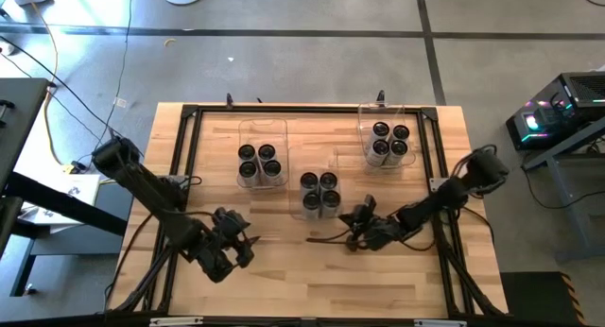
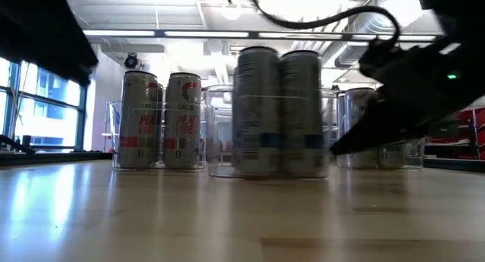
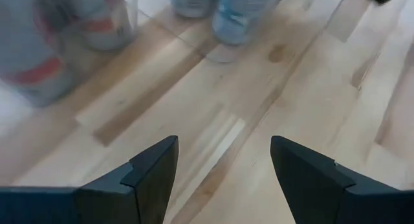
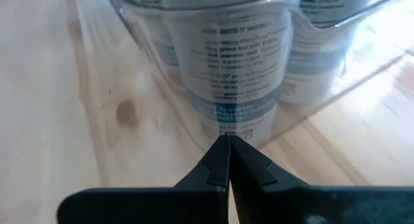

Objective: Sort soda cans
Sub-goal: Move the bottom transparent bin between the two transparent bins

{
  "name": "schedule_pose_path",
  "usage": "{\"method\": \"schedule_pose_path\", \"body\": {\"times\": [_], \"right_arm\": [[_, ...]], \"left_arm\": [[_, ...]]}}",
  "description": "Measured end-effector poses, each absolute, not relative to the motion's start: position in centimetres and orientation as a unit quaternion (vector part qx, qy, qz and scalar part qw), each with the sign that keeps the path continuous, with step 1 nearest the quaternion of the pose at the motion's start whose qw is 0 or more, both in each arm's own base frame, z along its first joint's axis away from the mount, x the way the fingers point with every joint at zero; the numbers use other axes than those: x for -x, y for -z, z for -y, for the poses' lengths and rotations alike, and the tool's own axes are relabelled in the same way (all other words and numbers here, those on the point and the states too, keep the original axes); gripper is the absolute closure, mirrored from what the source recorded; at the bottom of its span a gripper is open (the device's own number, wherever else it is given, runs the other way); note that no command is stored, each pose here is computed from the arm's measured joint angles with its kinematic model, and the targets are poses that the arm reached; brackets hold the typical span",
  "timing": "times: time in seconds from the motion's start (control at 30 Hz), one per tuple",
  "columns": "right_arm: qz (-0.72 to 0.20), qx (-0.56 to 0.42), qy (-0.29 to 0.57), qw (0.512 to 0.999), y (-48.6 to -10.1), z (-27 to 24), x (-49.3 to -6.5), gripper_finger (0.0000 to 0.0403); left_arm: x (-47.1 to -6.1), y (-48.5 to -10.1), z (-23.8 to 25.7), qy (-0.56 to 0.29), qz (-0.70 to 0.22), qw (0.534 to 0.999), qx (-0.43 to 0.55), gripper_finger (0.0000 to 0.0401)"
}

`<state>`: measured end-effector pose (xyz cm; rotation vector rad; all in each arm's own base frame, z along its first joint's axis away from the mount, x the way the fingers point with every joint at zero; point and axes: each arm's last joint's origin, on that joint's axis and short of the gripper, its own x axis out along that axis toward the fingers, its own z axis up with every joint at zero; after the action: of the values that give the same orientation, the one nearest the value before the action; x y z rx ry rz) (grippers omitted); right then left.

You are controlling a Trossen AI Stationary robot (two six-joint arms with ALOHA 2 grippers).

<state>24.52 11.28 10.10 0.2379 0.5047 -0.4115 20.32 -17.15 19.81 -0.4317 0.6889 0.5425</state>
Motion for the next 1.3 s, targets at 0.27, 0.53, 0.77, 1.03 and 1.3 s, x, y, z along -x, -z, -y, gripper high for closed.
{"method": "schedule_pose_path", "body": {"times": [0.27,0.53,0.77,1.03,1.3], "right_arm": [[-0.257,-0.101,0.242,0.93,-10.0,-9.6,-27.4,0.0403],[-0.288,-0.066,0.284,0.912,-10.3,-6.7,-27.7,0.0403],[-0.352,-0.033,0.329,0.876,-11.3,-4.5,-26.1,0.0403],[-0.321,-0.063,0.274,0.904,-12.3,-0.9,-28.3,0.0403],[-0.324,-0.002,0.271,0.906,-12.5,1.7,-28.7,0.0403]], "left_arm": [[-20.7,-17.2,17.1,-0.219,-0.241,0.915,0.239,0.016],[-20.3,-16.3,16.7,-0.221,-0.231,0.919,0.232,0.016],[-19.0,-15.4,16.8,-0.203,-0.35,0.87,0.281,0.016],[-15.7,-14.5,15.2,-0.339,-0.377,0.826,0.246,0.016],[-15.2,-14.6,14.8,-0.362,-0.355,0.831,0.229,0.016]]}}
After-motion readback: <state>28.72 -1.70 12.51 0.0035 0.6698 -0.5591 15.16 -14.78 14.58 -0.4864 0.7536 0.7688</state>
